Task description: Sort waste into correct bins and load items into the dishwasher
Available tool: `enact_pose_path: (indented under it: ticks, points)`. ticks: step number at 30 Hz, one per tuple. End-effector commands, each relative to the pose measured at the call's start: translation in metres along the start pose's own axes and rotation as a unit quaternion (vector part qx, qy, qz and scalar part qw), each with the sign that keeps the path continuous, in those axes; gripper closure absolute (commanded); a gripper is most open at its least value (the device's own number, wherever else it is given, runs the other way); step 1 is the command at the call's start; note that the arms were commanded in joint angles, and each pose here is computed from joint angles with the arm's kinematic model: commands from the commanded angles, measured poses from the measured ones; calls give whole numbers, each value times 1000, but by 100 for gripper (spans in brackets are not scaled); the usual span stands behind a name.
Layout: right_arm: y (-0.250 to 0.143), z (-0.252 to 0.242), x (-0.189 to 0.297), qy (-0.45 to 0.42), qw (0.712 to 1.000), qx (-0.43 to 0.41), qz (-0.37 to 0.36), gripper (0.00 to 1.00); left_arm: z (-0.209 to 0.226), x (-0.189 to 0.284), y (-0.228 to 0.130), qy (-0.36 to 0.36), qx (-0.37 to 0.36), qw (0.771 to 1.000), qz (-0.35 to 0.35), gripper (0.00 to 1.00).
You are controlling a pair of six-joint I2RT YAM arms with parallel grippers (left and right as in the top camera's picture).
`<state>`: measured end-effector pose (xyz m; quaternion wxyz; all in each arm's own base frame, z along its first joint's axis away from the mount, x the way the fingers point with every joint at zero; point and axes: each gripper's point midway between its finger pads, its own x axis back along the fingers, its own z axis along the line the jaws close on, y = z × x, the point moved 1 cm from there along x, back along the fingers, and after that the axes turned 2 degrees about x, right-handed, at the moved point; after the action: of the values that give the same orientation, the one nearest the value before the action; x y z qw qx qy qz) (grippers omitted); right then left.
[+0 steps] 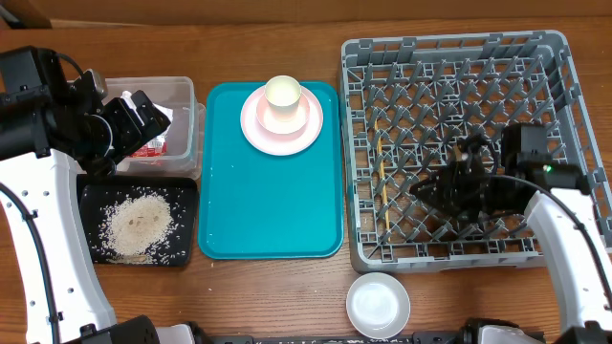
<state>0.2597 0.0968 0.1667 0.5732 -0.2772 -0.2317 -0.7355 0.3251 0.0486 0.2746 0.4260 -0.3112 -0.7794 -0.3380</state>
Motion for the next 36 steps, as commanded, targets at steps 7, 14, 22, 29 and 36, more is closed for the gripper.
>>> enact_pose_path:
  ticks: [7,14,22,29,36]
  points:
    - [-46,66,-9,-64,975,196,81,75,-2,7,1,-1,-15,1000,-12,0]
    - [-96,69,-40,-173,954,211,124,73,-2,7,1,-1,-15,1000,-12,0]
    - [-155,60,-54,-279,927,211,134,72,-2,7,1,-1,-15,1000,-12,0]
    - [-181,27,-65,-360,907,193,100,68,-2,7,1,-1,-15,1000,-12,0]
    - [-207,-2,-88,-363,910,163,116,68,-2,7,1,-1,-15,1000,-12,0]
